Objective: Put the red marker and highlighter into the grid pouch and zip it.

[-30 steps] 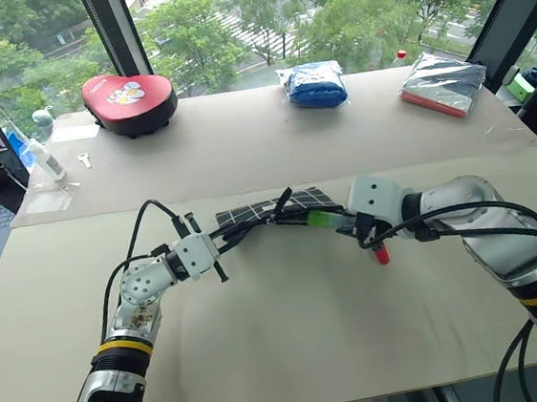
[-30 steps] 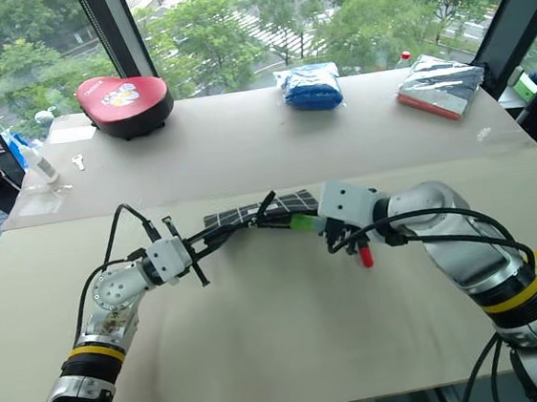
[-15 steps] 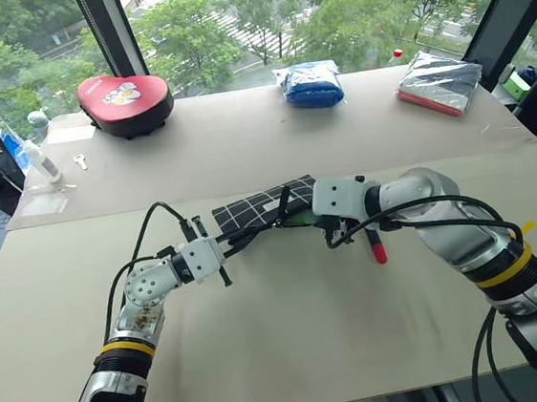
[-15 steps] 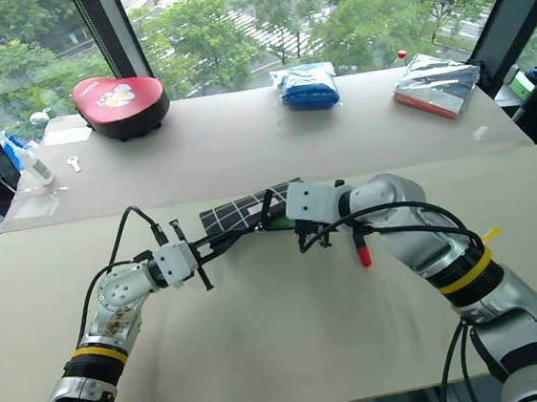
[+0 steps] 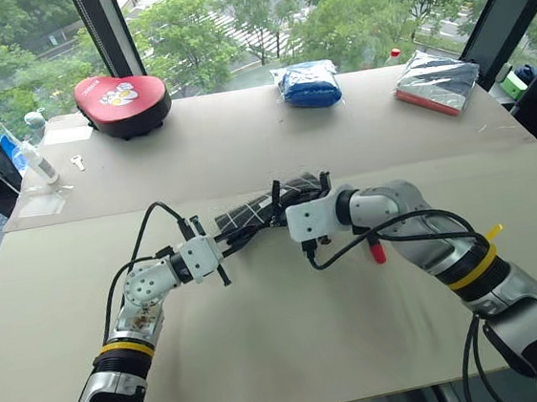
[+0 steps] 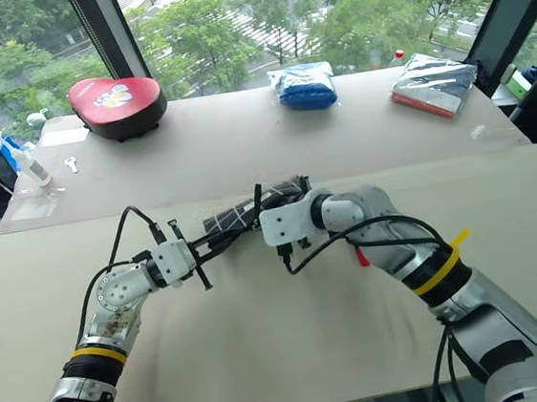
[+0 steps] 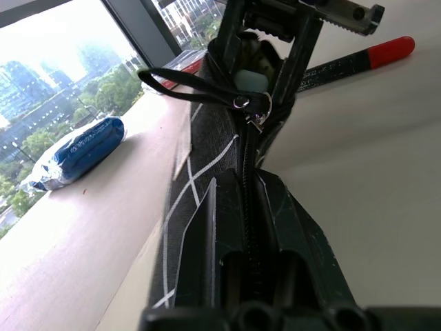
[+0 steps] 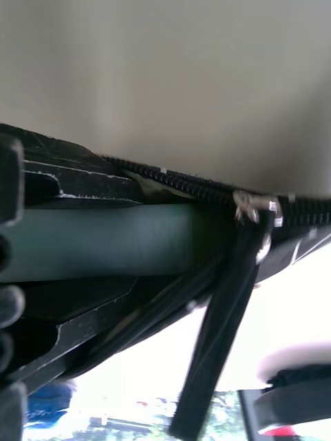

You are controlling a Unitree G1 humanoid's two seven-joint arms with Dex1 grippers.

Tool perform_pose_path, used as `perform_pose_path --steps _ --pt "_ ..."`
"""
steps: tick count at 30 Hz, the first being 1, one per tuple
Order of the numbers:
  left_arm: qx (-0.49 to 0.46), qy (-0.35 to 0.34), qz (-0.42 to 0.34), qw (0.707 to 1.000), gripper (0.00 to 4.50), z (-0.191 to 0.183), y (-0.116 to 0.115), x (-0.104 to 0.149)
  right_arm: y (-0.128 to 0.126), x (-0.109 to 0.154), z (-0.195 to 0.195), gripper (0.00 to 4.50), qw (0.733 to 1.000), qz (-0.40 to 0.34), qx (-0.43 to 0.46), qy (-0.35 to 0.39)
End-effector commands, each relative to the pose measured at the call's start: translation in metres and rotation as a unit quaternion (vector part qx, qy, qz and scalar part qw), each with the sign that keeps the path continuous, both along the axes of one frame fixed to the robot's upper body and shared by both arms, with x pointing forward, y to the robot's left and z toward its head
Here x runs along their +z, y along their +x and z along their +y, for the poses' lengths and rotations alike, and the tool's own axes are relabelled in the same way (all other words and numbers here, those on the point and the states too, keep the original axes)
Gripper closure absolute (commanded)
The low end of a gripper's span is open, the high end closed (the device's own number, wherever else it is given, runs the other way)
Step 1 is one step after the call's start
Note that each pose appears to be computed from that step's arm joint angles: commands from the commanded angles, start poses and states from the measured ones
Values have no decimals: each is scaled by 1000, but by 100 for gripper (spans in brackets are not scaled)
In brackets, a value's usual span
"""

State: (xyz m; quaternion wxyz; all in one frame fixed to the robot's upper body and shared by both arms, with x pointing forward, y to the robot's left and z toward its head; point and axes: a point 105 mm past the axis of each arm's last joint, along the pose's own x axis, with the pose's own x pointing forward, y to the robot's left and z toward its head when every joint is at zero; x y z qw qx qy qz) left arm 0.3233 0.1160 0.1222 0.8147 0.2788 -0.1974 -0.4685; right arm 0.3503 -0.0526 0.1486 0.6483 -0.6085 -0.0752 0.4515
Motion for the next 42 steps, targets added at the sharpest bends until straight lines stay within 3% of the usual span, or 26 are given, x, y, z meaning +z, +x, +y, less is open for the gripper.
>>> perform_pose_path --steps 1,3,4,9,12,15,17,19,22,24,27,31,35,42 --pt "6 -24 -23 999 450 2 4 17 -10 11 8 351 998 -34 55 16" --pt "6 -26 -23 999 450 2 4 18 -10 9 5 351 998 -24 54 21" --pt "6 -26 -23 999 450 3 4 18 -10 10 3 271 998 -17 52 28" --pt "8 -26 -24 999 450 3 5 19 1 26 -8 122 998 -19 20 62" --pt "8 -25 -24 999 450 3 5 19 3 39 -14 122 995 -6 14 96" --pt "9 -24 -24 999 450 4 5 19 -7 61 -21 122 981 58 22 182" --pt "9 -24 -24 999 450 4 5 19 -17 73 -30 122 963 129 24 234" --pt "11 -23 -24 999 450 5 5 18 -51 75 -45 122 924 277 43 259" --pt "12 -22 -23 999 450 5 4 17 -83 87 -55 122 883 366 75 284" --pt "13 -22 -22 999 450 5 4 17 -86 94 -61 122 869 379 65 312" --pt "14 -23 -23 999 450 6 4 17 -76 93 -76 122 868 366 -3 336" --pt "18 -22 -22 999 450 8 3 17 -44 69 -102 122 872 305 -171 342" --pt "19 -23 -20 999 450 9 3 16 -33 38 -114 122 839 305 -291 344" --pt "17 -26 -19 999 450 6 4 16 -24 8 -127 122 814 281 -390 327"
